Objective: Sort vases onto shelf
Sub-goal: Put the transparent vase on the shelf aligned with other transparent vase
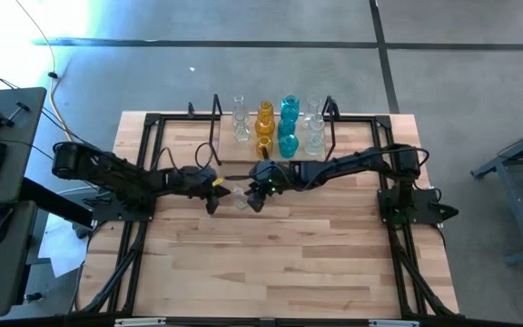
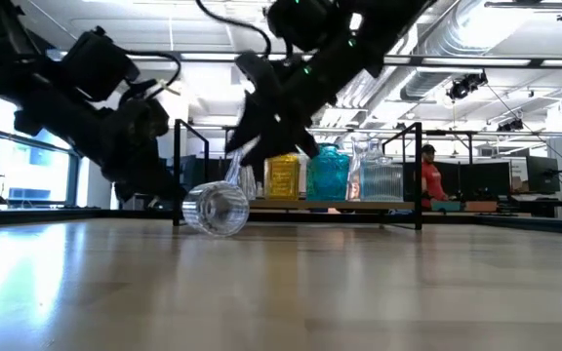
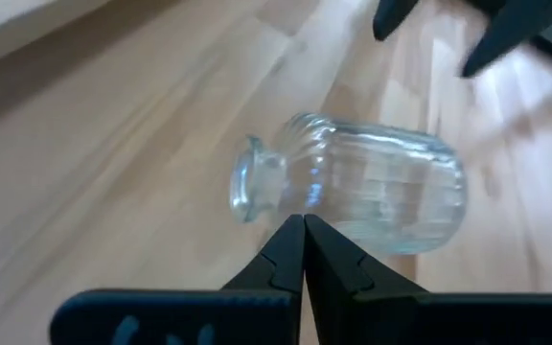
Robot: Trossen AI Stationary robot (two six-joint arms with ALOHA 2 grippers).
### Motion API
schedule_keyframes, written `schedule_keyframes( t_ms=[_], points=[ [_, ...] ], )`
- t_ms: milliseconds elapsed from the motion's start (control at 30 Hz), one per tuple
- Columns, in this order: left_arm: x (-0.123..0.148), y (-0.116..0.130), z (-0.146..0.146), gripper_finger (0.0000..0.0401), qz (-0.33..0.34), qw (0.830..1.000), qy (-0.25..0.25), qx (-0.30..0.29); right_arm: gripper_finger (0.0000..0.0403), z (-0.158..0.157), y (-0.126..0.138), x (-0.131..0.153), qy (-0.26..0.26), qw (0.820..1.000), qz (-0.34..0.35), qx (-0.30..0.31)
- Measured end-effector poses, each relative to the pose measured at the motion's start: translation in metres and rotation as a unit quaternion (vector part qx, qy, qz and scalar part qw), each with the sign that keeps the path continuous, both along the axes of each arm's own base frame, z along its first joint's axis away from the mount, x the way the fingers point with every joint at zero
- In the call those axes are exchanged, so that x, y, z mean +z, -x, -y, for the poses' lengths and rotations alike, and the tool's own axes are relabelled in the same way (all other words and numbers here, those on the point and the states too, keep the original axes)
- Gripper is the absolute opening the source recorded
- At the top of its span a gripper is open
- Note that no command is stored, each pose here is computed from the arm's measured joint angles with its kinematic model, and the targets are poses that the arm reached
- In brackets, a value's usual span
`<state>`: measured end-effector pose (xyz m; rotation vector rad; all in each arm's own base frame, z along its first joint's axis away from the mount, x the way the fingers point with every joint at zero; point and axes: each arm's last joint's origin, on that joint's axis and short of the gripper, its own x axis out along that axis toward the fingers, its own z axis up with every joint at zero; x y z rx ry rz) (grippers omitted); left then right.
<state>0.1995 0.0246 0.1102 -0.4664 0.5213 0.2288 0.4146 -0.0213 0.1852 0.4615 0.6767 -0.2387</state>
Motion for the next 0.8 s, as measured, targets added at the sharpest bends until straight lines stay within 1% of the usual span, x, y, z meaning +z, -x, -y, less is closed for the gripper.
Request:
schedule_keyframes(
  t_ms=[100, 233, 333, 500, 567, 667, 800],
  points=[
    [0.0, 0.003, 0.004, 0.0, 0.021, 1.0, -0.001, 0.008, 0.0172, 0.001, -0.005, 0.012, -0.001, 1.0, 0.008, -0.011],
    [0.001, 0.003, 0.011, 0.0, 0.036, 0.999, -0.004, 0.02, 0.0196, 0.003, -0.007, 0.022, 0.021, 0.999, -0.018, -0.045],
    [0.001, 0.003, 0.015, 0.0, 0.034, 0.999, -0.015, 0.023, 0.021, 0.004, -0.009, 0.027, 0.031, 0.998, -0.032, -0.054],
    [0.0, 0.003, 0.018, 0.0, 0.031, 0.999, -0.022, 0.025, 0.0222, 0.005, -0.017, 0.025, 0.021, 0.997, -0.039, -0.059],
    [0.0, 0.003, 0.02, 0.0, 0.03, 0.999, -0.025, 0.024, 0.0223, 0.004, -0.02, 0.021, 0.016, 0.997, -0.041, -0.062],
    [0.0, 0.003, 0.02, 0.0, 0.03, 0.999, -0.027, 0.026, 0.0223, 0.004, -0.026, 0.013, -0.006, 0.997, -0.047, -0.059],
    [0.001, 0.003, 0.025, 0.0, 0.035, 0.999, -0.026, 0.014, 0.0223, 0.003, -0.028, 0.007, -0.02, 0.997, -0.053, -0.049]
  ],
)
